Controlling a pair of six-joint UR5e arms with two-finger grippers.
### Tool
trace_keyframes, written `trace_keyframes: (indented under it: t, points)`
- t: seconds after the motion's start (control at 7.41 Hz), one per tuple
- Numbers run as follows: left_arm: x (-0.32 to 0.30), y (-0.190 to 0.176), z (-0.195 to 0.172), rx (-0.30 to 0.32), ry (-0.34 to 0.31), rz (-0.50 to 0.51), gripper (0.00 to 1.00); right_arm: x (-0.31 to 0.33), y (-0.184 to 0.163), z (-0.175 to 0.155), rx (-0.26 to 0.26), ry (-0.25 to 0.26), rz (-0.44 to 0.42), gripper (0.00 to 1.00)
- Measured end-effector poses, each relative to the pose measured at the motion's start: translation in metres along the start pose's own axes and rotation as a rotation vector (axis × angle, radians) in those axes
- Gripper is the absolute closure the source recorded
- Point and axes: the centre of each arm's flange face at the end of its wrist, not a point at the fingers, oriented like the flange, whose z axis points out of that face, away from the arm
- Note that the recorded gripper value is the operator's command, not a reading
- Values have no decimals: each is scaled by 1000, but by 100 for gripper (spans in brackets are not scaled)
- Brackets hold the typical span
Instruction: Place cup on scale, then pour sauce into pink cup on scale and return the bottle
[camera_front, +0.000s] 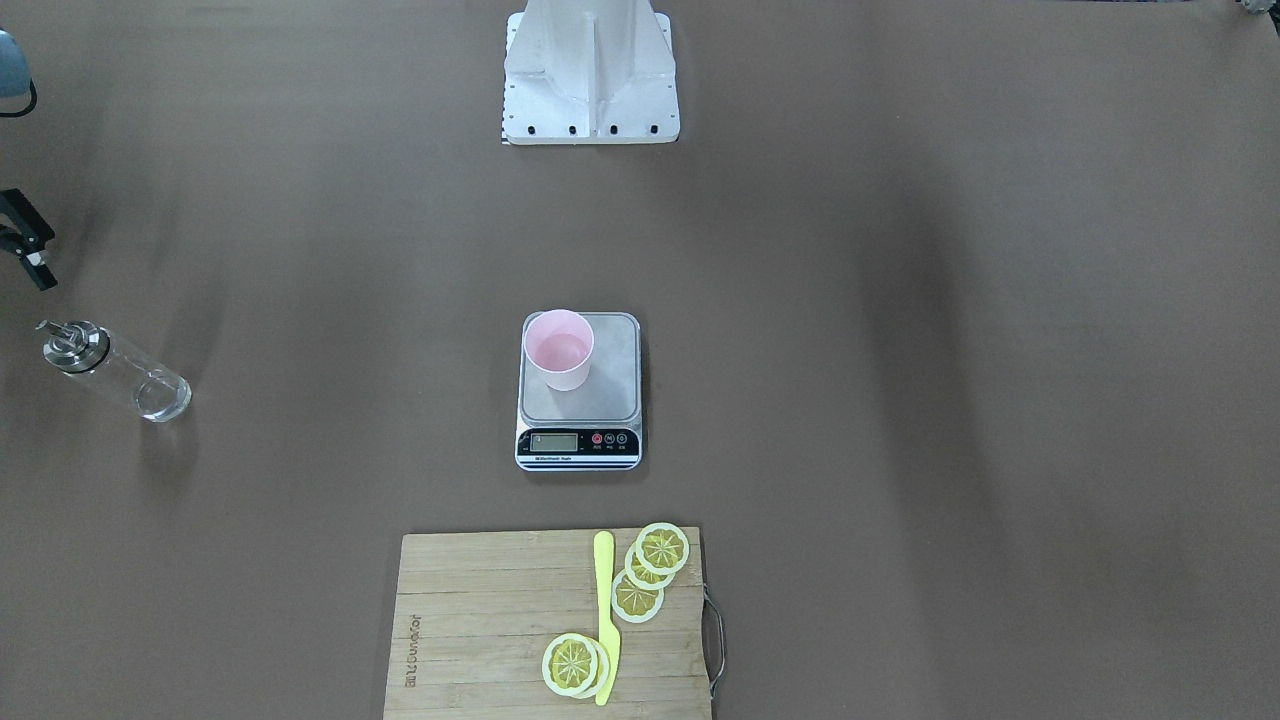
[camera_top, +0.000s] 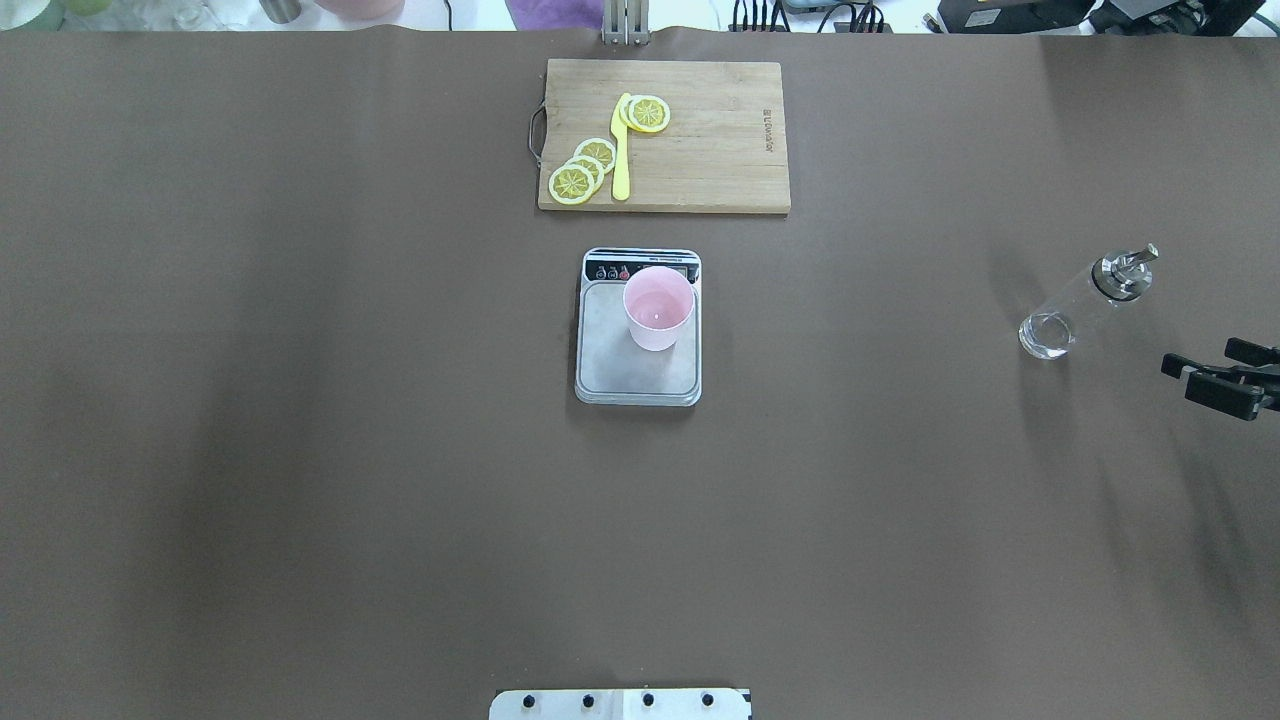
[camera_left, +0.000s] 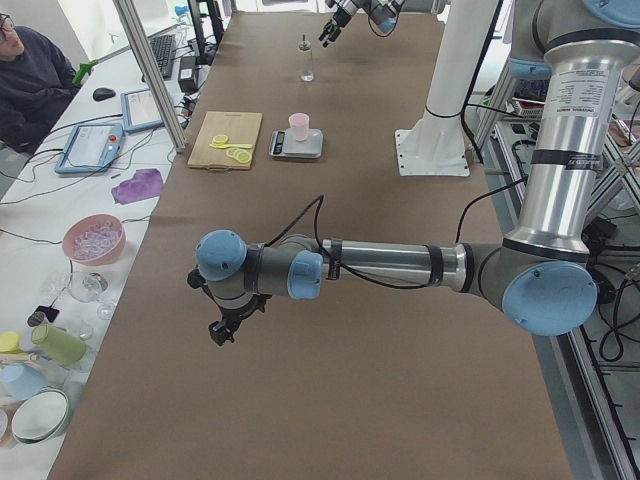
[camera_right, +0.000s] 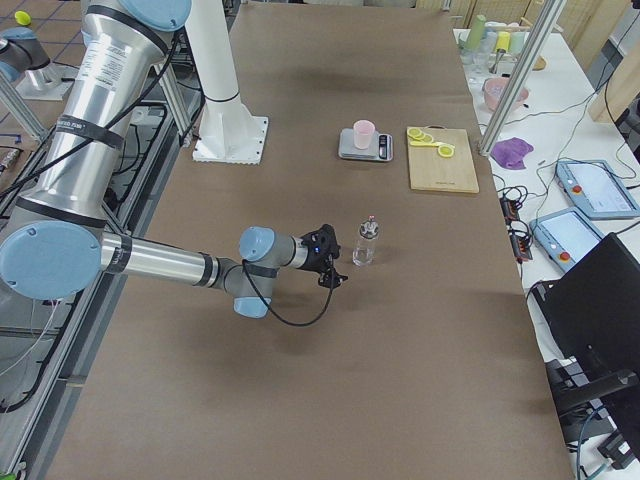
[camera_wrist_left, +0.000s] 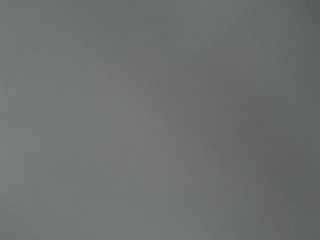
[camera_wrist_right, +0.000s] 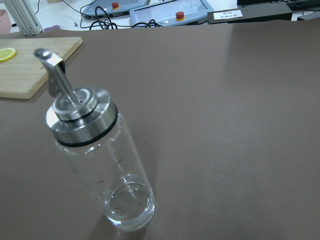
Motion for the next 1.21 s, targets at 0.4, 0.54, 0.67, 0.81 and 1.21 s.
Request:
trace_keyframes:
  t: [0.4, 0.54, 0.67, 0.81, 1.21]
  points:
    - [0, 0, 0, 0, 0, -4, 2, -19, 20, 10, 14, 21, -27, 2]
    - [0, 0, 0, -1, 0, -5, 2, -25, 25, 14, 24, 35, -39, 2]
    - [0, 0, 1, -2, 0, -6, 2, -31, 26, 17, 31, 53, -48, 2]
    - [0, 0, 1, -2, 0, -6, 2, -35, 26, 19, 39, 80, -57, 2]
    - [-1, 0, 2, -4, 1, -10, 2, -58, 24, 27, 59, 143, -52, 2]
